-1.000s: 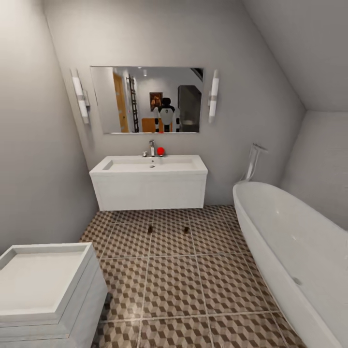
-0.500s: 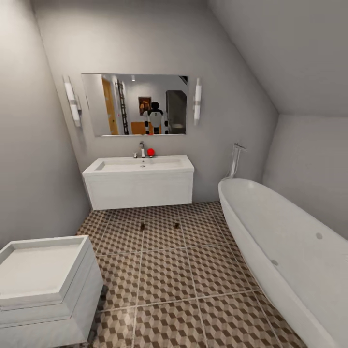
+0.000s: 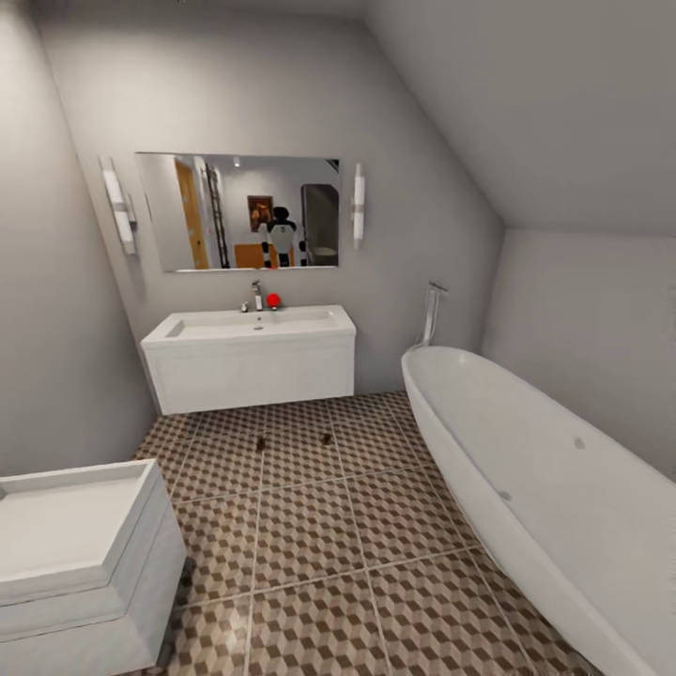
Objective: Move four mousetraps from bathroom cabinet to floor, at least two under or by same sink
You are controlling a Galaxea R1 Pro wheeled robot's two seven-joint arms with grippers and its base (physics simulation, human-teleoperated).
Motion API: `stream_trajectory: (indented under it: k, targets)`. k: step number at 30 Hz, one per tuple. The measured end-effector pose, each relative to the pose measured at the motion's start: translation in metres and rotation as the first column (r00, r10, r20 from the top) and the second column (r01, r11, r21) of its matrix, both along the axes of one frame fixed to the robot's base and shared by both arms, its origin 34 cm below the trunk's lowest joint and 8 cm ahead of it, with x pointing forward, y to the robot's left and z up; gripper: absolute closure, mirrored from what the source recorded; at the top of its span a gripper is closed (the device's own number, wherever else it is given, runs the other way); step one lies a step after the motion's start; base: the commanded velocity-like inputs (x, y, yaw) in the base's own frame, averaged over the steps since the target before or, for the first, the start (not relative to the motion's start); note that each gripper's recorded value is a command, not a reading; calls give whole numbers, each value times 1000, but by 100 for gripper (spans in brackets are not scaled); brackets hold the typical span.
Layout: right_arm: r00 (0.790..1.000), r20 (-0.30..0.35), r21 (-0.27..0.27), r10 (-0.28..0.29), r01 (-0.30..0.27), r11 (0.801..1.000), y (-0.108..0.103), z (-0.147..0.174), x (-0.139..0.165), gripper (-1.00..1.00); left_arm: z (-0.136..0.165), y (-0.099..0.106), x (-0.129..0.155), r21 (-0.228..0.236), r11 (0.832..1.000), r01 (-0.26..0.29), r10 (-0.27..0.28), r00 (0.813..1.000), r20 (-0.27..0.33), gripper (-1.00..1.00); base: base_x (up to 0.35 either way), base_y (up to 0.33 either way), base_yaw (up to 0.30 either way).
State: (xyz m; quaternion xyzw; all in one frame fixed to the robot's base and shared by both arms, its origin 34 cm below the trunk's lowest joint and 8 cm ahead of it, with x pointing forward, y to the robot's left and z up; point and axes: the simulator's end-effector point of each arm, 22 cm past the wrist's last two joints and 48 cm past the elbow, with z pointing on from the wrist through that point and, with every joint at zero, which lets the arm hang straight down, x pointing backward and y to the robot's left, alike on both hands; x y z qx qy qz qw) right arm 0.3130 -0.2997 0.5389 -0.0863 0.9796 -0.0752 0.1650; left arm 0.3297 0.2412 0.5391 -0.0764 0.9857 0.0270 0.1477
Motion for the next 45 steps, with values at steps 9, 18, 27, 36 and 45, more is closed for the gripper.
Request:
stream_trajectory:
  k: [9,18,27,36,45]
  targets:
    - [1000,13,0,0,0,1000,0,2,5,-100,2,0,5,0,1000,0,0,1000,13,-100,-5,0,-176]
    - [1000,23,0,0,0,1000,0,4,8,-100,5,0,8,0,1000,0,0,1000,23,-100,0,0,-203]
    - [1000,19,-2,1,0,1000,-1,4,8,-100,5,-1,9,-1,1000,0,0,1000,26,-100,0,0,-61]
    - [1000,9,-2,-1,1,1000,0,3,6,-100,5,-2,9,-2,1000,2,-2,1000,26,-100,0,0,-242]
    - [1000,7,-4,-6,6,1000,-2,3,5,-100,5,-2,9,-2,1000,1,-1,1000,26,-100,0,0,-294]
